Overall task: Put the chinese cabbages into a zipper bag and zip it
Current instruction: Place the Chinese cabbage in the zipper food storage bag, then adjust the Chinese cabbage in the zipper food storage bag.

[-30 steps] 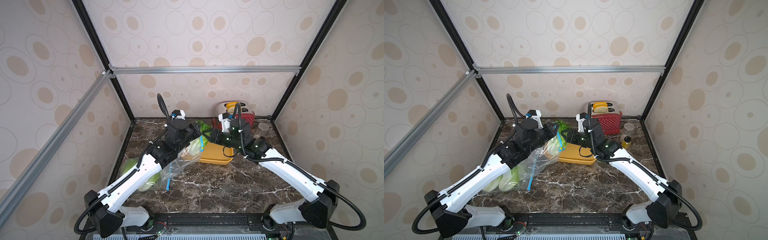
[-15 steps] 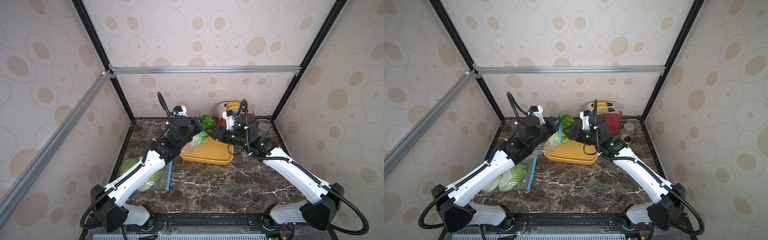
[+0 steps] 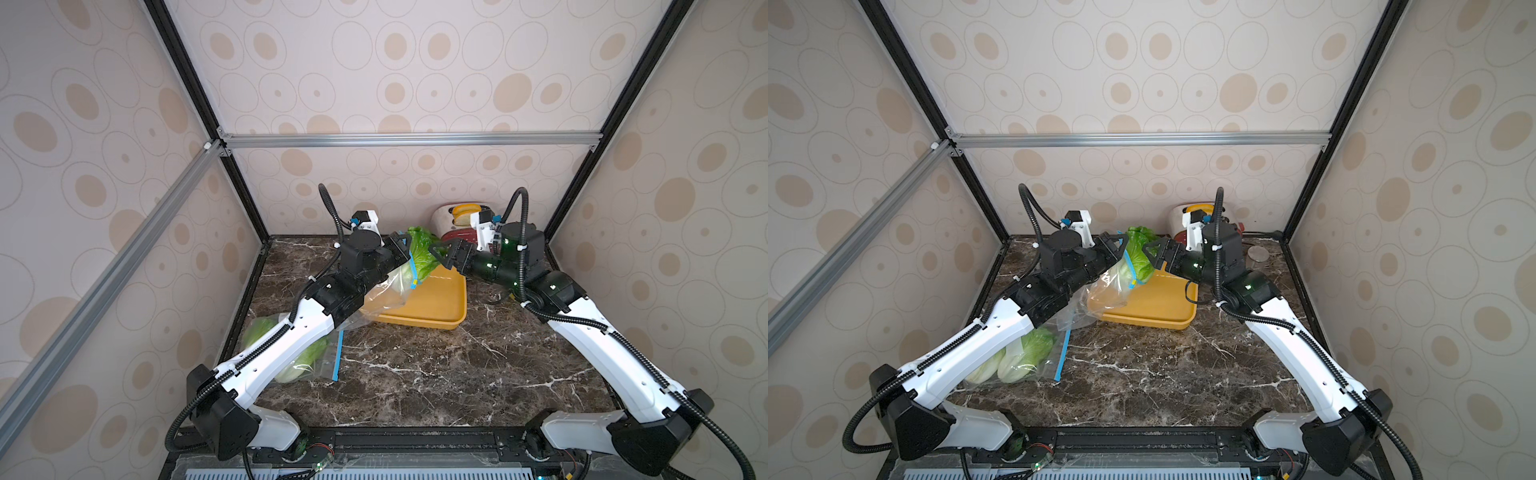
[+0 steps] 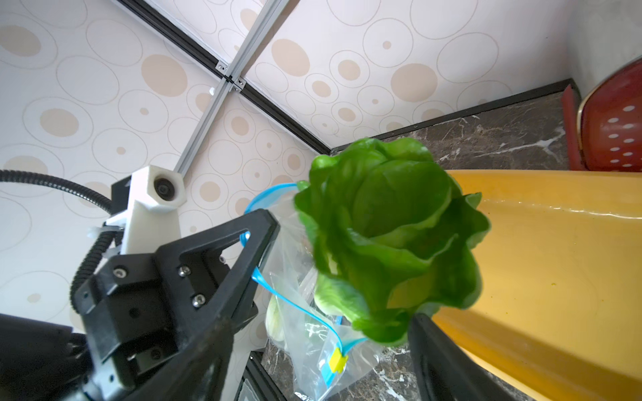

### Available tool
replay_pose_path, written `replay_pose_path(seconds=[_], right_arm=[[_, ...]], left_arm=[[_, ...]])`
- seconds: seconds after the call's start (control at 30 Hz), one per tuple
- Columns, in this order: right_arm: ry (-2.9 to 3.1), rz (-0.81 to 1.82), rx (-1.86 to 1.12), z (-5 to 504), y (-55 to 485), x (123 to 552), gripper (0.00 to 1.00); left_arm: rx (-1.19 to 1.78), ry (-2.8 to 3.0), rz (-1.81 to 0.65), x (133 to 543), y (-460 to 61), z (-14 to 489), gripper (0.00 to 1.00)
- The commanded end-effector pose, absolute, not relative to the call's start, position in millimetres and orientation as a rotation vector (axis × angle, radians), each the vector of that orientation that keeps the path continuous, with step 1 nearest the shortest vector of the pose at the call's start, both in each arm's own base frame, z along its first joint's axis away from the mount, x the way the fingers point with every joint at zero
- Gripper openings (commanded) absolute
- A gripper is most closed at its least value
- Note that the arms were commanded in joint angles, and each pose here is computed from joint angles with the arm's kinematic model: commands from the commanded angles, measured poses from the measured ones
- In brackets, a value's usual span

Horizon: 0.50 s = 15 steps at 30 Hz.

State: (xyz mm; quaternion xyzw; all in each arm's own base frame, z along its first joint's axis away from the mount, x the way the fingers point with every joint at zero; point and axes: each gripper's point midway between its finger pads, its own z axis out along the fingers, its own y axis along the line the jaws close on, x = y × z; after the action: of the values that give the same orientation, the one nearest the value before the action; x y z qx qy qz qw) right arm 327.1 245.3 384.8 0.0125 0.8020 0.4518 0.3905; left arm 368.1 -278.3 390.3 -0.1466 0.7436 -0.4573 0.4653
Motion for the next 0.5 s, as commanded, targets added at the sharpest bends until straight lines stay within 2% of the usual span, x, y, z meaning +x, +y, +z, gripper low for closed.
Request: replay_pose_path(seconds=[0.0, 0.1, 0.17, 0.23, 0.37, 0.47], right_arm=[[2.046, 1.175, 0.085, 391, 233, 321, 0.86], [2.1, 1.098, 0.23, 370, 209, 330, 0.87], [2.118, 1.158, 0.295, 350, 205, 339, 0.87], [2.081, 1.284, 0.289, 349, 213, 349, 0.87], [2.112, 1.237, 0.222, 358, 211, 361, 0.94], [2.076, 1.29, 0.345, 351, 187, 378, 0.94]], left_arm=[[-0.371, 1.716, -1.191, 368, -274, 431, 0.0], [-0.369, 1.722, -1.194, 368, -274, 430, 0.0], [-0.37, 1.721, -1.197, 368, -274, 429, 0.0], [-0.366, 1.722, -1.197, 369, -275, 429, 0.0], [-0.355, 1.733, -1.206, 371, -279, 428, 0.0], [-0.337, 1.738, -1.216, 371, -282, 430, 0.0]])
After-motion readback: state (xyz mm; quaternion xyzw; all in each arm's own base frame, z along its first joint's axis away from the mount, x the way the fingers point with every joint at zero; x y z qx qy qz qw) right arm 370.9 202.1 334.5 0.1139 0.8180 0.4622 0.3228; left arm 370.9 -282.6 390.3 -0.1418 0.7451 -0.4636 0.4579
